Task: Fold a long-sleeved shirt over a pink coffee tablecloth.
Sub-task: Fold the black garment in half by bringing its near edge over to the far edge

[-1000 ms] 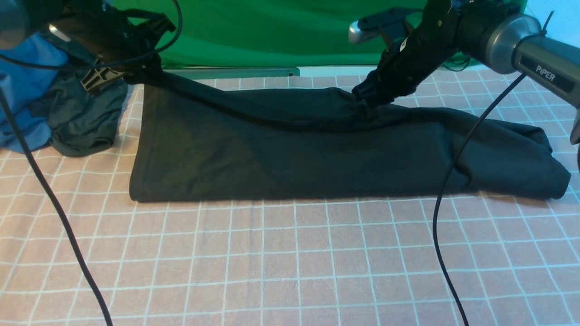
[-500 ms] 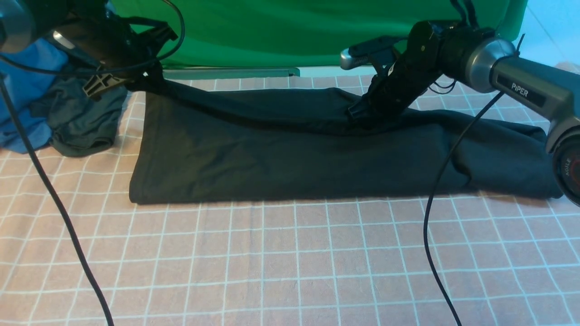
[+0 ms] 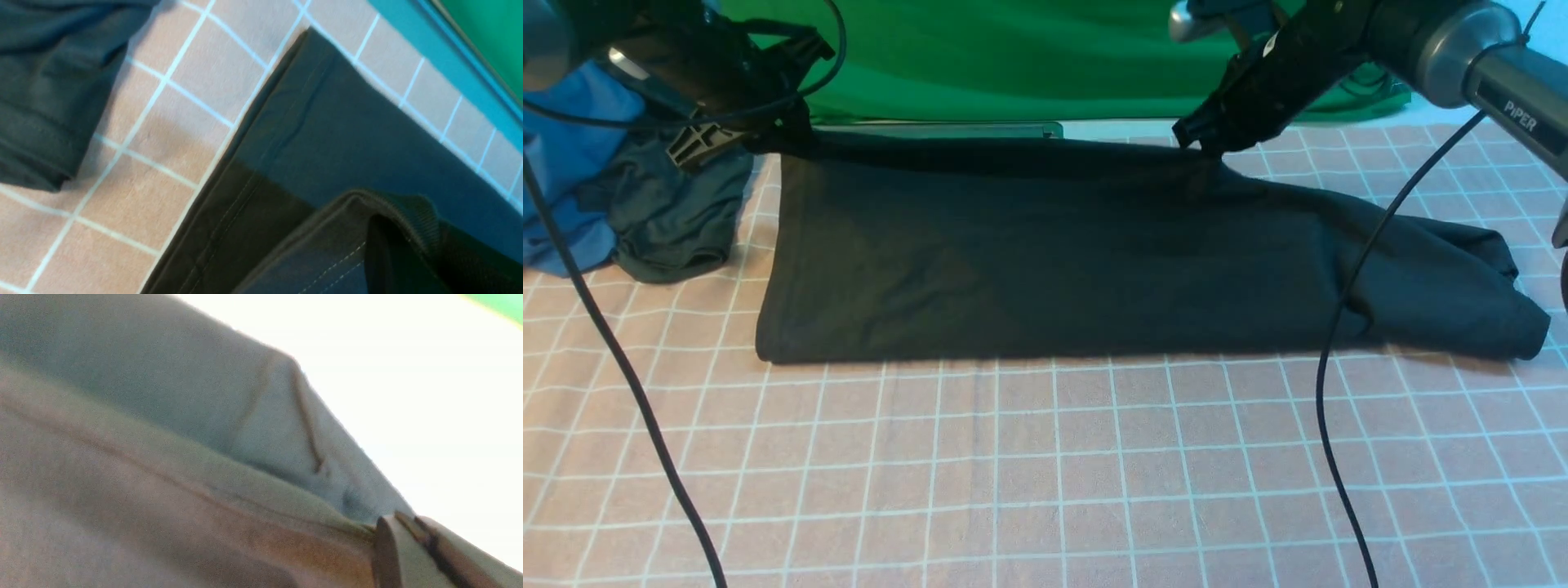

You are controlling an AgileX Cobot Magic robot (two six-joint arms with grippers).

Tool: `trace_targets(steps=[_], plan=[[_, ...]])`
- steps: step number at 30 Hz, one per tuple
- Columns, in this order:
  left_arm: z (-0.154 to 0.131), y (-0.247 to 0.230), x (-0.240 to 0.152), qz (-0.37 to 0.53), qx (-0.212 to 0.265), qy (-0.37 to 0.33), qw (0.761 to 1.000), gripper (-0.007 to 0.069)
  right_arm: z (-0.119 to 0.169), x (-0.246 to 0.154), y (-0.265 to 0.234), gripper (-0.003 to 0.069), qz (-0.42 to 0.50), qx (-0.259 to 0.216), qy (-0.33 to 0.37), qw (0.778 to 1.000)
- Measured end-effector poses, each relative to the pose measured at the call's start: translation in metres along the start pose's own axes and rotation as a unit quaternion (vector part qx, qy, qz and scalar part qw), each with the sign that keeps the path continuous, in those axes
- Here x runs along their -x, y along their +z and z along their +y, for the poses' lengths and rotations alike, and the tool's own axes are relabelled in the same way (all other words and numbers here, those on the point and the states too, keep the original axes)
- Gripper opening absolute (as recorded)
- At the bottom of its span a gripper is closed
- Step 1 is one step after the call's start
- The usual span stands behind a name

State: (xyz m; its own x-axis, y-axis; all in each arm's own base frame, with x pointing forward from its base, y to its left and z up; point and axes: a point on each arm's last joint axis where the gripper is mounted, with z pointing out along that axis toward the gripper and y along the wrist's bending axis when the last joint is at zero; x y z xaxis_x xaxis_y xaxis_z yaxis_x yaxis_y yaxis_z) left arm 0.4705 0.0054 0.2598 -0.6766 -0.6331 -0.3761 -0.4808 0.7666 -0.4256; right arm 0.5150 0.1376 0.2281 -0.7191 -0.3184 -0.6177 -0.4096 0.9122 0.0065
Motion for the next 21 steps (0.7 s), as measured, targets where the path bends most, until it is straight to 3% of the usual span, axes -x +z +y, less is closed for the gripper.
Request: trace_targets(steps=[21], plan=[[0.008, 0.049, 0.011, -0.074, -0.022, 0.017, 0.997, 0.0055, -0.003, 0.004, 0.042, 0.0056, -0.11, -0.029, 0.0, 0.993]])
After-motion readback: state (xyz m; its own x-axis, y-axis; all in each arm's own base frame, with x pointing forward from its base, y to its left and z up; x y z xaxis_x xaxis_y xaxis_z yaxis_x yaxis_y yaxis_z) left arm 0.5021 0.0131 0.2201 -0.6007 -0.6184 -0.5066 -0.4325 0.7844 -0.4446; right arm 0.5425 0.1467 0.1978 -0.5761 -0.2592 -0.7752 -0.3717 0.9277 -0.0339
